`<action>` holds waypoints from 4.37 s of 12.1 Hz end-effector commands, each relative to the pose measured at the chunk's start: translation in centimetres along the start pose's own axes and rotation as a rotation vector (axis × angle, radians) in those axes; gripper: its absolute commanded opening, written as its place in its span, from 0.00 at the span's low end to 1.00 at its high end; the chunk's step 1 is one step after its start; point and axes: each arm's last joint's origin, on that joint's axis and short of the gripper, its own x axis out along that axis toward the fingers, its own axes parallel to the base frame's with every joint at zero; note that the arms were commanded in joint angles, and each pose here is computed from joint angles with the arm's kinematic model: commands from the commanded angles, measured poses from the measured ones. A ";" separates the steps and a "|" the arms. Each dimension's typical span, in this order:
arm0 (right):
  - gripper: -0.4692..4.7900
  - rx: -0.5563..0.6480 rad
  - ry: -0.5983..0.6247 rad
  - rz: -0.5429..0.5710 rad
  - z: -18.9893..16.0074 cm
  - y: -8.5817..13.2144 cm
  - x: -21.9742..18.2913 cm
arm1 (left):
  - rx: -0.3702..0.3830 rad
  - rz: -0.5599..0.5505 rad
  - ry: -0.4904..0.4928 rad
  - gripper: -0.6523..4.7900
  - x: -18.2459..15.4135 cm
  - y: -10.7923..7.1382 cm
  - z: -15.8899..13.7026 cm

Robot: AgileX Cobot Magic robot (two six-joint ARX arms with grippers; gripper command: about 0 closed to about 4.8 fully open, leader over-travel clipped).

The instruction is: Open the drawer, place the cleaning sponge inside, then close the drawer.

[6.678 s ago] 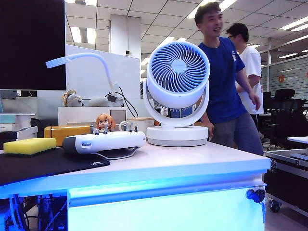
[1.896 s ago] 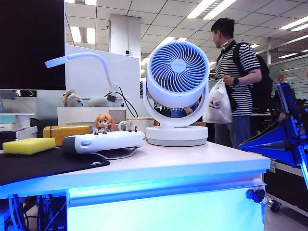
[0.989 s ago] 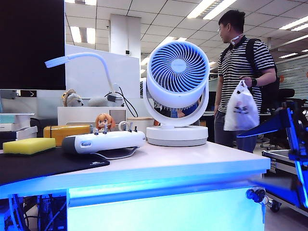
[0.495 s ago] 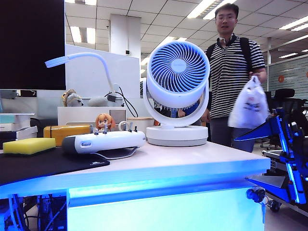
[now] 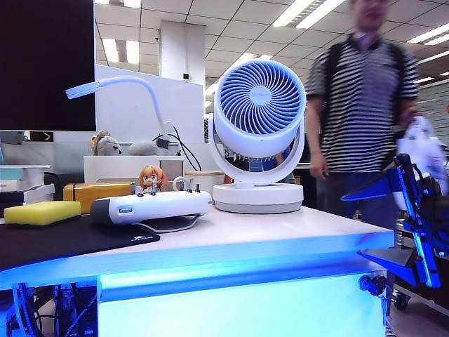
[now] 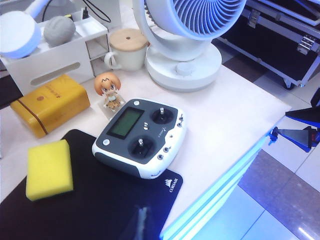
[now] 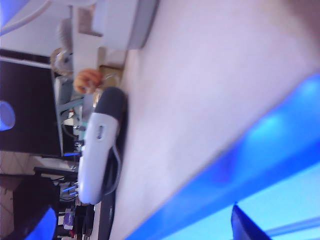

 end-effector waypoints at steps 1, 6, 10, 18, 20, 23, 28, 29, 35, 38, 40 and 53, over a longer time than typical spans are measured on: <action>1.00 0.009 0.002 -0.011 -0.3 -1.0 0.1 | 0.005 -0.004 -0.014 0.11 -0.2 0.0 0.2; 1.00 -0.004 -0.001 0.013 1.1 -0.9 1.7 | 0.004 -0.004 -0.011 0.11 -0.2 0.0 0.2; 1.00 -0.021 -0.016 0.028 2.0 -0.5 2.3 | 0.004 -0.004 -0.011 0.11 -0.2 0.0 0.2; 1.00 -0.101 0.115 0.126 2.0 0.2 2.4 | 0.004 -0.004 -0.011 0.11 -0.2 0.0 0.2; 1.00 -0.104 0.123 0.131 1.9 0.3 2.4 | 0.004 -0.004 -0.010 0.11 -0.2 0.0 0.1; 1.00 -0.108 0.180 0.154 1.8 0.4 2.3 | 0.001 -0.005 -0.002 0.11 -0.2 -0.1 0.1; 0.97 -0.106 0.164 0.121 1.5 -0.1 2.1 | 0.000 -0.005 0.003 0.11 -0.2 -0.1 0.0; 0.97 -0.104 0.141 0.103 1.3 -0.4 2.0 | 0.000 -0.006 0.005 0.11 -0.2 -0.1 0.0; 0.97 -0.114 0.034 0.057 1.7 -0.6 1.7 | -0.003 -0.008 0.024 0.11 -0.2 -0.1 -0.2; 0.96 -0.159 0.055 0.086 1.7 -0.4 1.7 | -0.003 -0.008 0.024 0.11 -0.2 -0.1 -0.2; 0.96 -0.178 0.072 0.095 1.6 -0.3 1.6 | -0.003 -0.007 0.024 0.11 -0.2 -0.1 -0.2; 1.00 -0.165 0.095 0.133 3.2 -1.0 3.5 | -0.003 -0.007 0.024 0.11 -0.2 -0.1 -0.2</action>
